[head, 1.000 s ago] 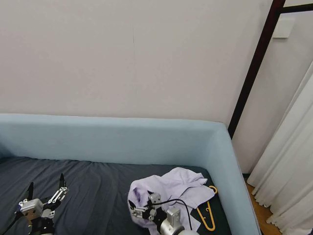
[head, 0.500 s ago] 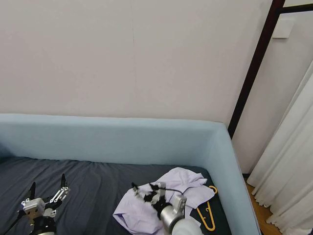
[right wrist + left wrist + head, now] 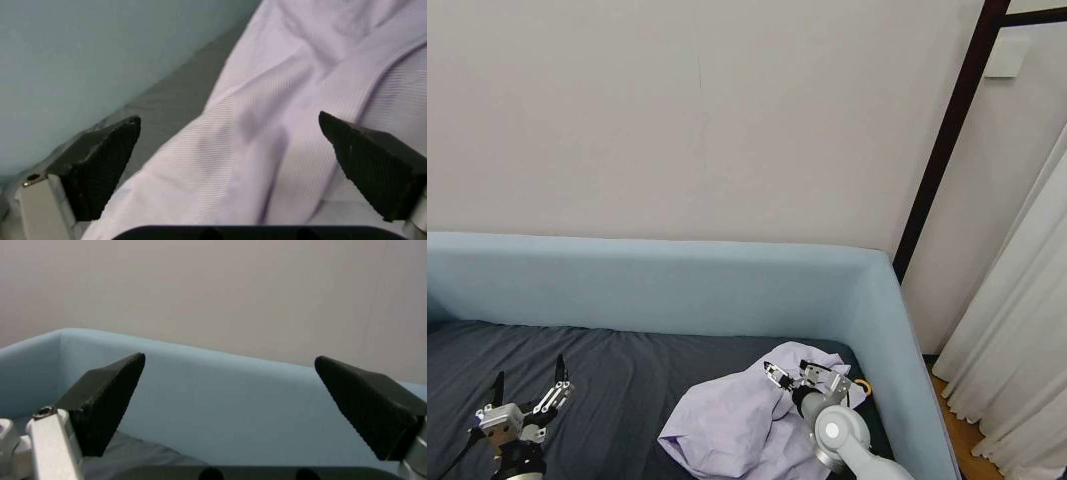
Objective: Pick up the clothes from the sofa and hang them on the clothes hanger.
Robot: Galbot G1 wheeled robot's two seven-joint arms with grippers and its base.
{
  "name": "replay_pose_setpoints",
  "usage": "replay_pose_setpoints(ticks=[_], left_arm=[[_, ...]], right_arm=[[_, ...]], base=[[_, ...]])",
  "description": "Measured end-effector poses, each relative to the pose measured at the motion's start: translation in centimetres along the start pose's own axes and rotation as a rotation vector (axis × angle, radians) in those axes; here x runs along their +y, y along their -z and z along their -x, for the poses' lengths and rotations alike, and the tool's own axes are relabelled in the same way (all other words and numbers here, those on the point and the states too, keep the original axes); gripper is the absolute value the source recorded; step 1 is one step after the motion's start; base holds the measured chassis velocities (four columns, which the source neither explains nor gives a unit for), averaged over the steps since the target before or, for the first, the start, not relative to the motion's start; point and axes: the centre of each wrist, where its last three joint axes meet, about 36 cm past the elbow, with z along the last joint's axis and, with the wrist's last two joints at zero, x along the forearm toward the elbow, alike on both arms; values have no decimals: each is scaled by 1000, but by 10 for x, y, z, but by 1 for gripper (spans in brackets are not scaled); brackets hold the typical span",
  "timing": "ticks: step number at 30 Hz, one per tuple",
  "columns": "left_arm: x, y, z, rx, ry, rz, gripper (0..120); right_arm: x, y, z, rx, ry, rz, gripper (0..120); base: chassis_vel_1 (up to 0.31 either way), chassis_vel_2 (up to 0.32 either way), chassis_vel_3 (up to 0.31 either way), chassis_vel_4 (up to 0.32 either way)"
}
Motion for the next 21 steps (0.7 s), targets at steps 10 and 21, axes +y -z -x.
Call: replay_pose_setpoints(ticks=[10,21], left_arm=[[0,1,0,-1,0,0,100],[2,1,-1,1,6,6,100]], right_arm=[[-21,-1,10,-12,-30,-5,100],[-25,-16,23,-19,-10,-39,79]], base=[[0,0,0,0],[0,0,0,0]])
